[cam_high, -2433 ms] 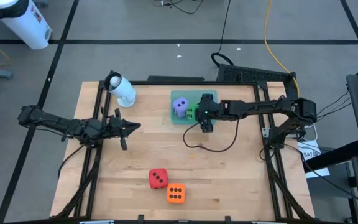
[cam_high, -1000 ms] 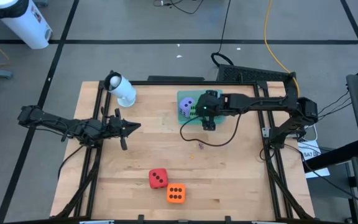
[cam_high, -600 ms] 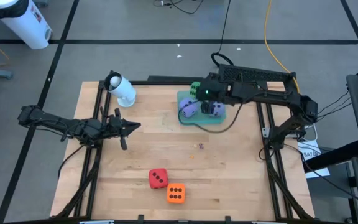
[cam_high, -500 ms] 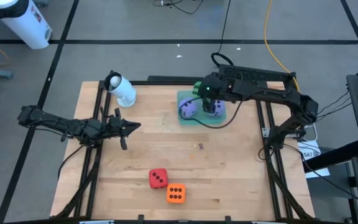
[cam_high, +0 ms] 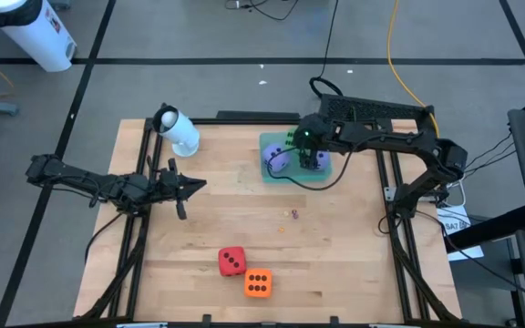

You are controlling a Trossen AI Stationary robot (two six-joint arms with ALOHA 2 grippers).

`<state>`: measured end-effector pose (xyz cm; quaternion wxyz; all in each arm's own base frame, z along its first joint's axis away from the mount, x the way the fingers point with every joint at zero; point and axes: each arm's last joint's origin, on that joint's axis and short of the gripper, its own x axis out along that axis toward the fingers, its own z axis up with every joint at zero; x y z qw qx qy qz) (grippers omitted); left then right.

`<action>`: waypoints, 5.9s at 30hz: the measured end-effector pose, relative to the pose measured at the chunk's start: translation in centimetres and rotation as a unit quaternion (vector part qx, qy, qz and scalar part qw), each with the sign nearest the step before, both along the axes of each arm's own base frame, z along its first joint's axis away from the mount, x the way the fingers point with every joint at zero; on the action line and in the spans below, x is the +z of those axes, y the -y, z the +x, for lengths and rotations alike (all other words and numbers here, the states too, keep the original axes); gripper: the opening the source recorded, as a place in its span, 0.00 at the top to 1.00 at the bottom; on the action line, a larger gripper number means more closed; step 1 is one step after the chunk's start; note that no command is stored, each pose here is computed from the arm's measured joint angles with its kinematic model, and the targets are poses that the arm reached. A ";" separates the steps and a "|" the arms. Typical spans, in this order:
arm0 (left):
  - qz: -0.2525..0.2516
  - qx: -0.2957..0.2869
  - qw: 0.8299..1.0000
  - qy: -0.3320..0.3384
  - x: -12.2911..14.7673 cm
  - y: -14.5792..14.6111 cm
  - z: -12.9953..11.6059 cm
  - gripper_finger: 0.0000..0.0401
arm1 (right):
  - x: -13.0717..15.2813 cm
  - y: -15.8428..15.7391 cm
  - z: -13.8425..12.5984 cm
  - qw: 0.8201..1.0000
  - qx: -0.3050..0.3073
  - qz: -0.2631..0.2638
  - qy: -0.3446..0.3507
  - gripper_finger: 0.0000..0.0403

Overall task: Pick & Place Dice
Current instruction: Put the big green dice into the green bin

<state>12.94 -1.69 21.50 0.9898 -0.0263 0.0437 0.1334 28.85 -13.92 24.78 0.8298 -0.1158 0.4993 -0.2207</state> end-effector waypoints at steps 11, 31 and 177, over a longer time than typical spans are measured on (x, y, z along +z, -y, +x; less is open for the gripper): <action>0.001 0.000 1.000 0.000 0.0 0.0 0.0 0.93 | -1.2 -0.2 -0.4 0.998 -0.007 0.034 -0.051 0.02; 0.001 0.000 1.000 -0.001 0.0 0.0 0.0 0.93 | -3.9 -0.6 0.8 0.991 0.025 0.110 -0.070 0.02; -0.134 0.006 0.986 -0.103 -3.8 -10.3 24.8 0.99 | -1.1 -4.8 5.2 0.987 0.150 0.060 0.013 0.01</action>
